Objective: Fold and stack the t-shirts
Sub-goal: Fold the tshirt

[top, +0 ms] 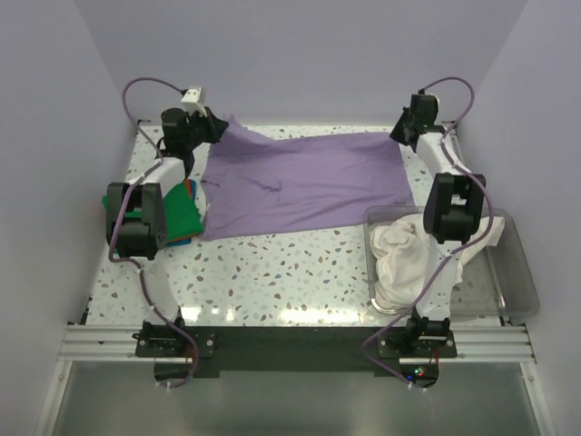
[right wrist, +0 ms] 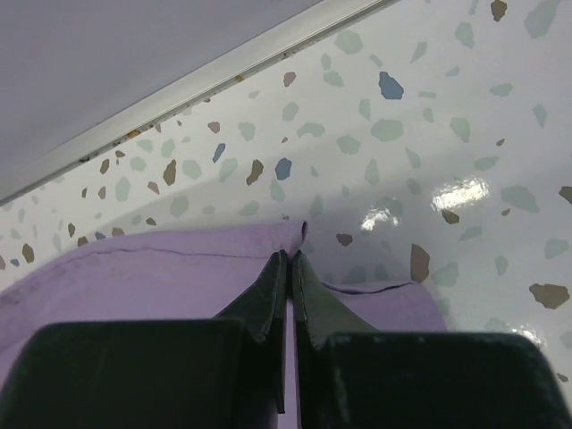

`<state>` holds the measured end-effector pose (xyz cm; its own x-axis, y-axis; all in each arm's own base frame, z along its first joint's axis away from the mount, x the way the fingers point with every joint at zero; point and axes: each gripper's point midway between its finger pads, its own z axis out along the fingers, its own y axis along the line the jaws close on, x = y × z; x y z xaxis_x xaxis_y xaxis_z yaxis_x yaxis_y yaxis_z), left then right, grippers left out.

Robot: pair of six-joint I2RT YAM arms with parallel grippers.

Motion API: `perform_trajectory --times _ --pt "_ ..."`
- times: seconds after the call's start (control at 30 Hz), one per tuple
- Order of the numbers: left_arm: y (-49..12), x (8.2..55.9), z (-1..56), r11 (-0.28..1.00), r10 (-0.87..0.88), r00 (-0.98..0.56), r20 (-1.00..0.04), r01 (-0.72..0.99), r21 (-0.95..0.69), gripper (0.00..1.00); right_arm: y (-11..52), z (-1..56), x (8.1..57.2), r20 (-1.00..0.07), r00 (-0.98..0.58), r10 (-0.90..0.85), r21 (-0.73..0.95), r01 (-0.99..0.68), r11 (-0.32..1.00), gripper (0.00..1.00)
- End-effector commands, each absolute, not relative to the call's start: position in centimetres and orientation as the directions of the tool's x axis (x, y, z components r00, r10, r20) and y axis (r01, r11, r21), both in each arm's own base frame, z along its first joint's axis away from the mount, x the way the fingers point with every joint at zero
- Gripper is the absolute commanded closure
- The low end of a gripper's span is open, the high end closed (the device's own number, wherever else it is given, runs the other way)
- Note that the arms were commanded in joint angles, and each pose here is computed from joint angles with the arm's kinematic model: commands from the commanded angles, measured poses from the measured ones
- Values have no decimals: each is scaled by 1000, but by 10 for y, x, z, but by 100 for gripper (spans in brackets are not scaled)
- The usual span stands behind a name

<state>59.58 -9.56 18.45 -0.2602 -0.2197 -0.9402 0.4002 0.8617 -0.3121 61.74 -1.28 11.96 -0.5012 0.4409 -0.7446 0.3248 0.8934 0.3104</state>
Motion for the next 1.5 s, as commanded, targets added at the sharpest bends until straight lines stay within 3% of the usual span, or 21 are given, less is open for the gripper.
perform_trajectory --times 0.0,0.57,0.93,1.23,1.33,1.4,1.47 --pt "-79 576 196 908 -105 -218 -970 378 -183 100 -27 166 613 -818 -422 391 280 302 911 100" --pt "-55 514 153 956 -5 -371 -929 271 -114 100 -70 133 566 -796 -483 364 148 428 892 100" --pt "-57 488 144 954 -22 -410 -912 264 -142 100 -76 127 543 -785 -504 361 105 466 879 100" --pt "-80 460 127 927 -12 -486 -874 321 -191 99 -75 100 515 -715 -586 381 62 489 870 100" --pt "-95 443 120 903 -1 -529 -849 364 -228 84 -75 94 505 -687 -614 388 39 502 864 98" --pt "-107 428 120 878 -9 -549 -836 396 -270 70 -77 93 500 -678 -623 389 24 510 860 84" --pt "-118 412 123 859 -11 -558 -830 420 -294 60 -80 93 494 -674 -627 391 8 523 852 64"
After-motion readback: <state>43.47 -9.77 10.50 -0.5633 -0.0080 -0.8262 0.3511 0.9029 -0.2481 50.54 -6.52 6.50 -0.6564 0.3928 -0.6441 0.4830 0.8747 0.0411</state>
